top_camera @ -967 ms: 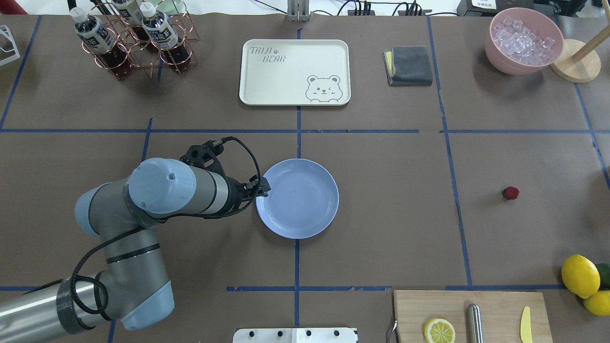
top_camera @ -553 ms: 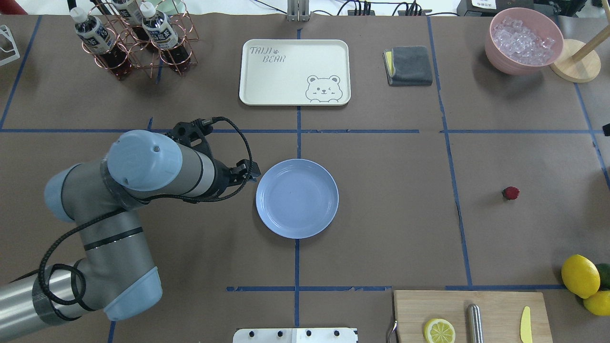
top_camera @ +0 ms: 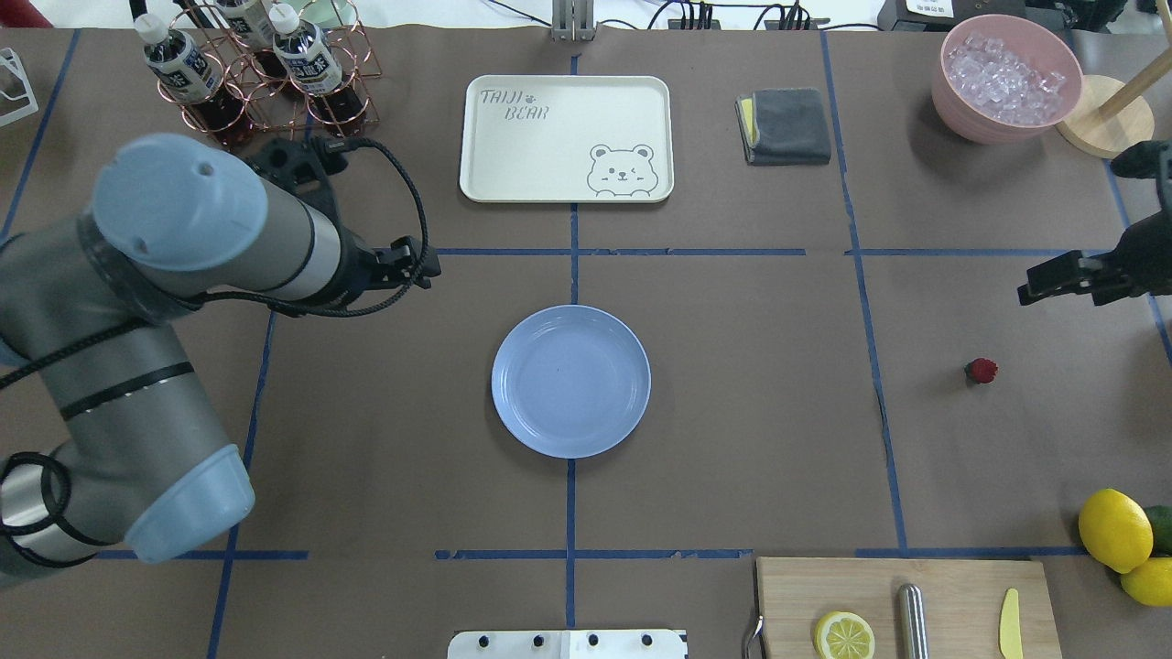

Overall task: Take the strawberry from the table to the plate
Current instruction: 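Withdraw the left gripper from the plate while the right gripper reaches for the red strawberry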

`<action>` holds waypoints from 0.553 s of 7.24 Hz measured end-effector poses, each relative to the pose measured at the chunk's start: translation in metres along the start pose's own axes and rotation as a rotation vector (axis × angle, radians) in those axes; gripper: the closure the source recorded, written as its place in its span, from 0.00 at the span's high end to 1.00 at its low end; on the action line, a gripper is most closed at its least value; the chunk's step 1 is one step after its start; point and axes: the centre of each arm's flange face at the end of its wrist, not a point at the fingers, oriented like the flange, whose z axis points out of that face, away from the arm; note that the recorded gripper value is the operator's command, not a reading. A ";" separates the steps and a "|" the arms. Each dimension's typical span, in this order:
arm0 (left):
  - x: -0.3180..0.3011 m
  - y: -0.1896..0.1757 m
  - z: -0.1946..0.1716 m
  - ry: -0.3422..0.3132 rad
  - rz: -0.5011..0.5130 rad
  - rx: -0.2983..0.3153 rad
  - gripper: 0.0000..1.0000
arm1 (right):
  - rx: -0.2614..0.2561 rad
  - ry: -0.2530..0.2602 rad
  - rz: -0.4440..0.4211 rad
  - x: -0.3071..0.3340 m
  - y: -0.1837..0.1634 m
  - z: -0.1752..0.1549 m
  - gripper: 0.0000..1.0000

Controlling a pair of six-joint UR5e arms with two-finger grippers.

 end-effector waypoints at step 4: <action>-0.005 -0.006 -0.006 -0.002 0.013 0.005 1.00 | -0.037 0.045 -0.021 0.007 0.008 0.061 1.00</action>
